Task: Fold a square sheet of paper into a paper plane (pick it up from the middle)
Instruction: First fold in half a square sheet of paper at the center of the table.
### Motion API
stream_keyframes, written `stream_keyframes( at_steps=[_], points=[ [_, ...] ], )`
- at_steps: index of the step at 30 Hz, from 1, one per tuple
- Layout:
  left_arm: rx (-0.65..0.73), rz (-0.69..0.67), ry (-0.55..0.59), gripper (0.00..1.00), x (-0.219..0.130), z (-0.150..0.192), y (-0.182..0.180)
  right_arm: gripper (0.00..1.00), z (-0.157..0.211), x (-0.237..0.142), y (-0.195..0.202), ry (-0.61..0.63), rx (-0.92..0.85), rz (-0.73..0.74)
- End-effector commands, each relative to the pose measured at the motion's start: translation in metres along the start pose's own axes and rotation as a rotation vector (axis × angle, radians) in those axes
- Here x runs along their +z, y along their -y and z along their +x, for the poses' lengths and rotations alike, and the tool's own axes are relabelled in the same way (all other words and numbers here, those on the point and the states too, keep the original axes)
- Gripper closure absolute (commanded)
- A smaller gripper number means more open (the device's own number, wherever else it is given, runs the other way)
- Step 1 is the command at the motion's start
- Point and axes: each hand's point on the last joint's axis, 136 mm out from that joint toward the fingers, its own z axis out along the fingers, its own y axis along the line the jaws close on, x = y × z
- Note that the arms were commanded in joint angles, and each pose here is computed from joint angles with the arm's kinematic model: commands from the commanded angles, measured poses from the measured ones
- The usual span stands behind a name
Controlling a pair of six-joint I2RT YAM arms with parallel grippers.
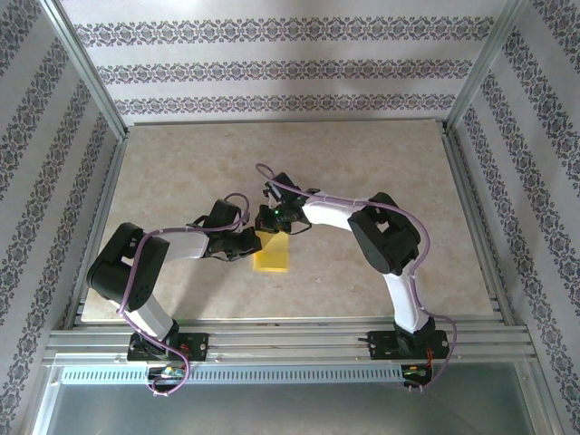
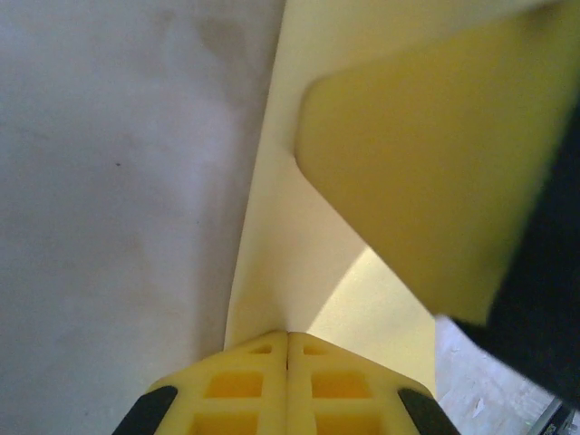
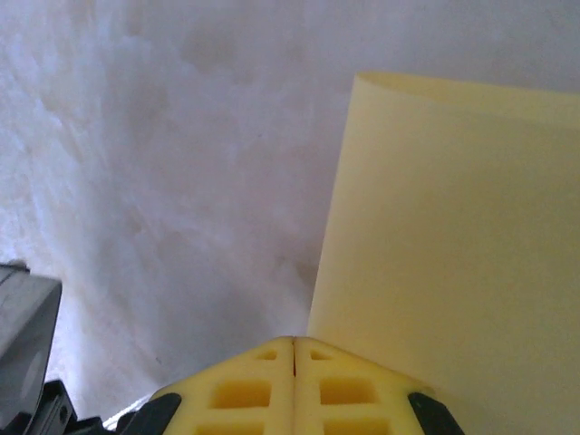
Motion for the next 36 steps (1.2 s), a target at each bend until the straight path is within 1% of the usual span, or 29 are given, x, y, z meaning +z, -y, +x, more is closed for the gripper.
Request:
stream_keyframes(
  at_steps=[1, 10, 19, 25, 27, 29, 32, 36],
  points=[
    [-0.065, -0.189, -0.125, 1.00, 0.010, 0.046, -0.058, 1.00, -0.014, 0.003, 0.000, 0.030, 0.005, 0.021],
    [-0.066, -0.200, -0.136, 1.00, 0.008, 0.052, -0.063, 1.00, -0.036, 0.008, 0.028, 0.069, 0.040, 0.074],
    [-0.061, -0.216, -0.158, 1.00, 0.005, 0.059, -0.067, 1.00, -0.059, 0.008, 0.040, 0.090, 0.037, 0.095],
    [-0.062, -0.214, -0.158, 1.00, 0.005, 0.059, -0.067, 1.00, -0.088, -0.002, 0.034, 0.129, 0.019, 0.066],
    [-0.064, -0.214, -0.156, 1.00, 0.005, 0.058, -0.066, 1.00, -0.100, -0.015, 0.024, 0.154, 0.004, 0.037],
    [-0.066, -0.215, -0.148, 1.00, 0.005, 0.056, -0.065, 1.00, -0.107, -0.035, 0.010, 0.182, -0.016, 0.003],
    [-0.072, -0.211, -0.135, 1.00, 0.004, 0.053, -0.063, 1.00, -0.100, -0.062, 0.000, 0.207, -0.036, -0.019],
    [-0.078, -0.209, -0.124, 1.00, 0.003, 0.048, -0.059, 1.00, -0.059, -0.075, 0.007, 0.172, 0.003, -0.026]
  ],
)
